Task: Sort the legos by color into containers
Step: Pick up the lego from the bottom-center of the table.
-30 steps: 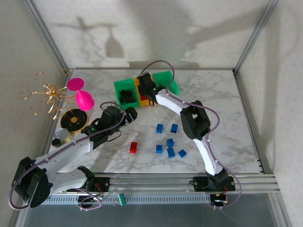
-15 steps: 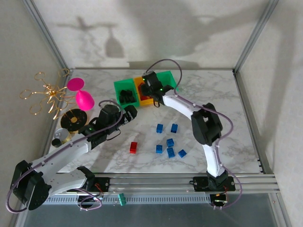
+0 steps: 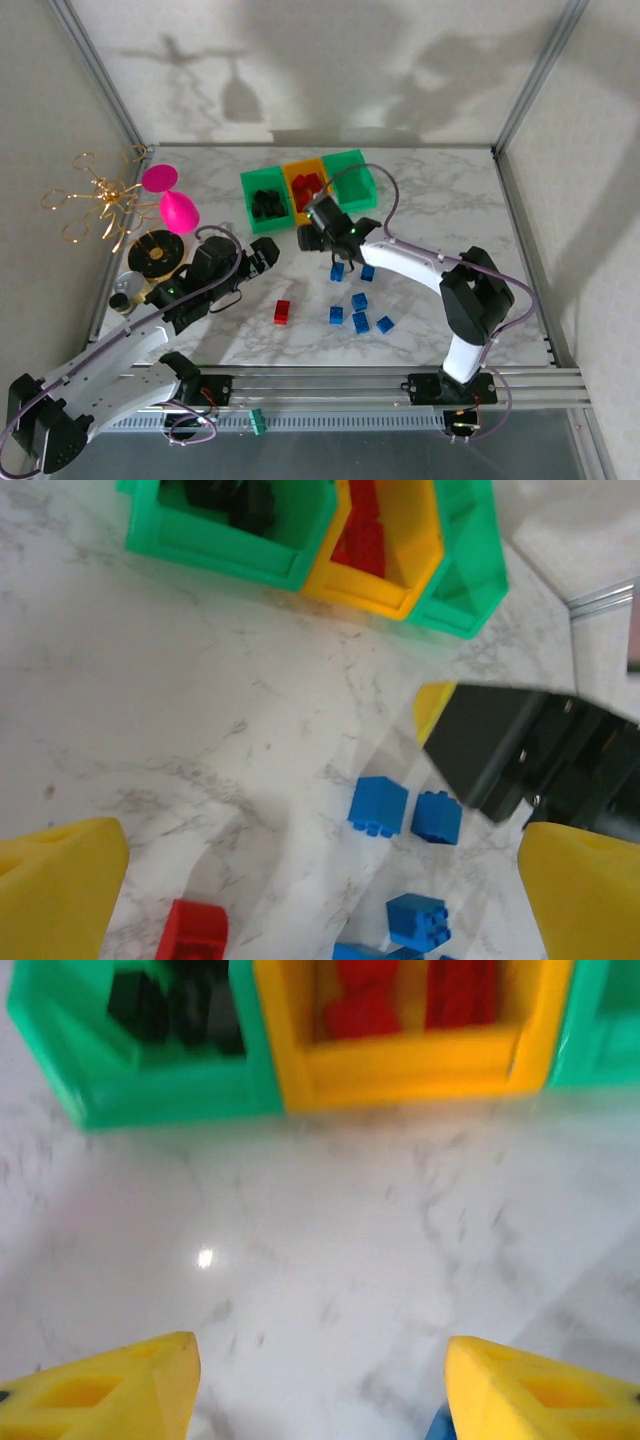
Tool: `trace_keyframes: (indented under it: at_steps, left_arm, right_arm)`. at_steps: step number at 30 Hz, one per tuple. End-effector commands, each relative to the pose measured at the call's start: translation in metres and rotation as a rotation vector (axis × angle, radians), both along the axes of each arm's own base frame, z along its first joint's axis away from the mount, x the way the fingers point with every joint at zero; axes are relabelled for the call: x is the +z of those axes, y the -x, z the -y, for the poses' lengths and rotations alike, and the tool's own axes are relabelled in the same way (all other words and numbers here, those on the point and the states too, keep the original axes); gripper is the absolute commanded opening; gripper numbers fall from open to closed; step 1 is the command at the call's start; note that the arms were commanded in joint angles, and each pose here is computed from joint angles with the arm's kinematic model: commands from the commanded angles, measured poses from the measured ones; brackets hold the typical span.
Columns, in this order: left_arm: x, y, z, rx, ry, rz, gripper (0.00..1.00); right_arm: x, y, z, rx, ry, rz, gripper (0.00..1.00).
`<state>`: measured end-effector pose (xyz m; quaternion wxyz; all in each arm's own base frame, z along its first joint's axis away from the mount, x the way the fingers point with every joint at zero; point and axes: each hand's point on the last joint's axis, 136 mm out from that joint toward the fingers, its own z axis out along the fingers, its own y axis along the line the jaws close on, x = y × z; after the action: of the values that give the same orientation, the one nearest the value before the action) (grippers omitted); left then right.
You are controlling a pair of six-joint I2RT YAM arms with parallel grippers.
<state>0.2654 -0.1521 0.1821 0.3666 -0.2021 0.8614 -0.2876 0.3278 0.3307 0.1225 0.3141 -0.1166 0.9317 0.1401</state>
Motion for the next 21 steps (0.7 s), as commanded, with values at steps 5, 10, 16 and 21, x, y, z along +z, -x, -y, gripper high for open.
trace_keyframes:
  at_steps: [5,10,16,21]
  left_arm:
    - [-0.021,0.018,-0.008,0.001,-0.021,-0.075,1.0]
    - [-0.027,0.024,-0.014,0.015,-0.021,-0.08,1.0]
    - [-0.031,0.029,-0.021,0.036,-0.031,-0.085,1.0]
    - [-0.032,0.032,-0.028,0.059,-0.033,-0.08,1.0]
  right_arm:
    - [-0.028,0.061,-0.002,-0.05,0.007,-0.134,0.7]
    - [-0.047,0.088,-0.01,-0.048,-0.003,-0.195,0.72]
    - [-0.06,0.108,-0.019,-0.046,0.02,-0.229,0.77]
    - [-0.067,0.116,-0.028,-0.034,0.011,-0.254,0.8]
